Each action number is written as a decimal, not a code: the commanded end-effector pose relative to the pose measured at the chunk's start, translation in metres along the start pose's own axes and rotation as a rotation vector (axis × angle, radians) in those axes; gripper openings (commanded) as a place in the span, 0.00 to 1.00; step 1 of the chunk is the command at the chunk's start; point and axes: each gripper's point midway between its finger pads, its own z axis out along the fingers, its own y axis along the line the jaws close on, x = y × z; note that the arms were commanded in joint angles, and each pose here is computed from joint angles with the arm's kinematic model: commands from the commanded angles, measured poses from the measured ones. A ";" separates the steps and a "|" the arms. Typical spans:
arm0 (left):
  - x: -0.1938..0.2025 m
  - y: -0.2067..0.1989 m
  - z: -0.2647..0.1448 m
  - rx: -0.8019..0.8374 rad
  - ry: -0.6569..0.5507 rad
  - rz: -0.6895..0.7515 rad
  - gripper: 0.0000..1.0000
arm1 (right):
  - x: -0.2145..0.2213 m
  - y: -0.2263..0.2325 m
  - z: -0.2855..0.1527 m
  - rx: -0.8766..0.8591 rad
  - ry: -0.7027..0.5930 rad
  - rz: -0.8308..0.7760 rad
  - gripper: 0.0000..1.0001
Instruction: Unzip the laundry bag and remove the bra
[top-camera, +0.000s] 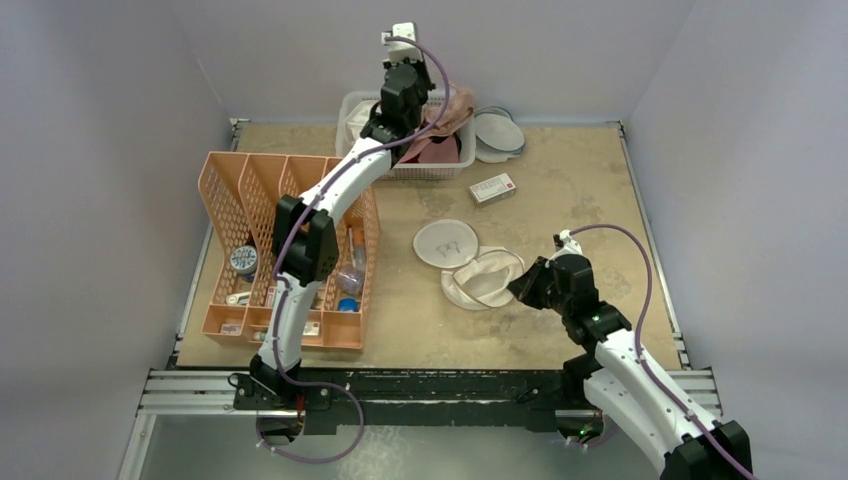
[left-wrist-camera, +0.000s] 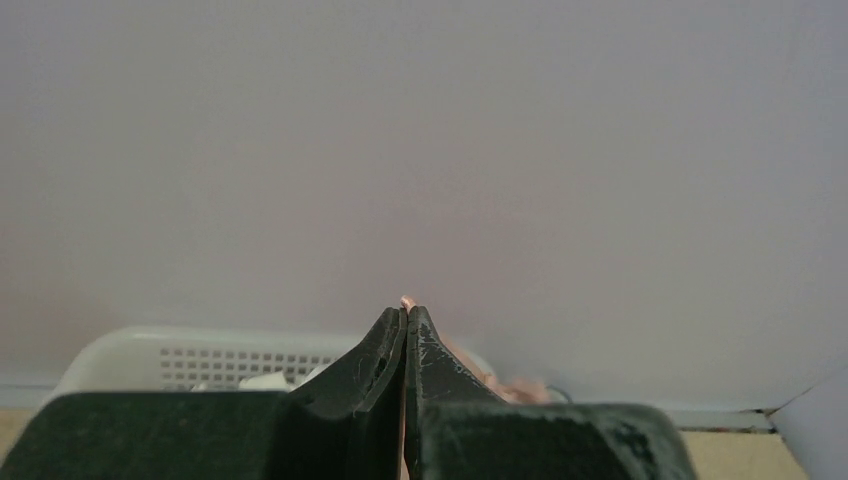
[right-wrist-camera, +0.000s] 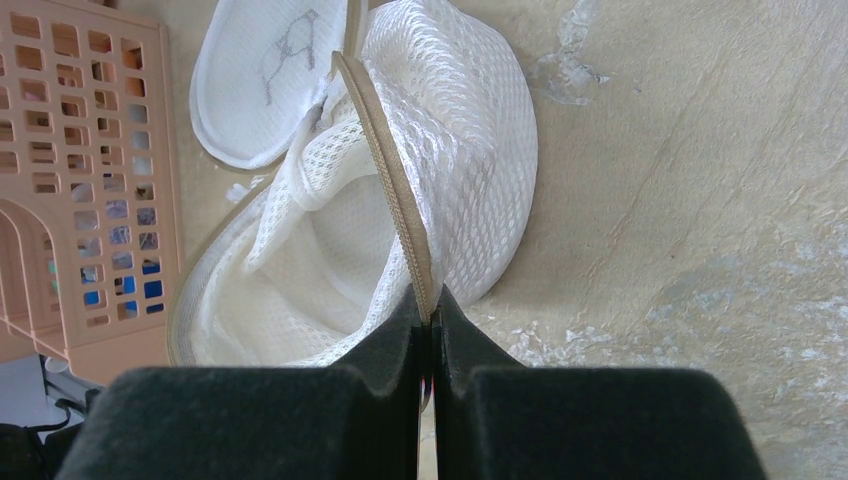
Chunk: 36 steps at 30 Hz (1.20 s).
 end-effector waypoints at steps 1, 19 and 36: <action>-0.002 0.019 -0.011 -0.088 0.058 0.047 0.00 | -0.008 0.009 -0.002 -0.042 -0.033 -0.018 0.05; 0.044 0.127 -0.030 -0.457 0.249 0.267 0.00 | -0.008 0.013 -0.004 -0.069 -0.037 -0.028 0.05; 0.033 0.210 -0.045 -0.559 0.282 0.186 0.00 | -0.008 0.013 -0.005 -0.072 -0.040 -0.029 0.05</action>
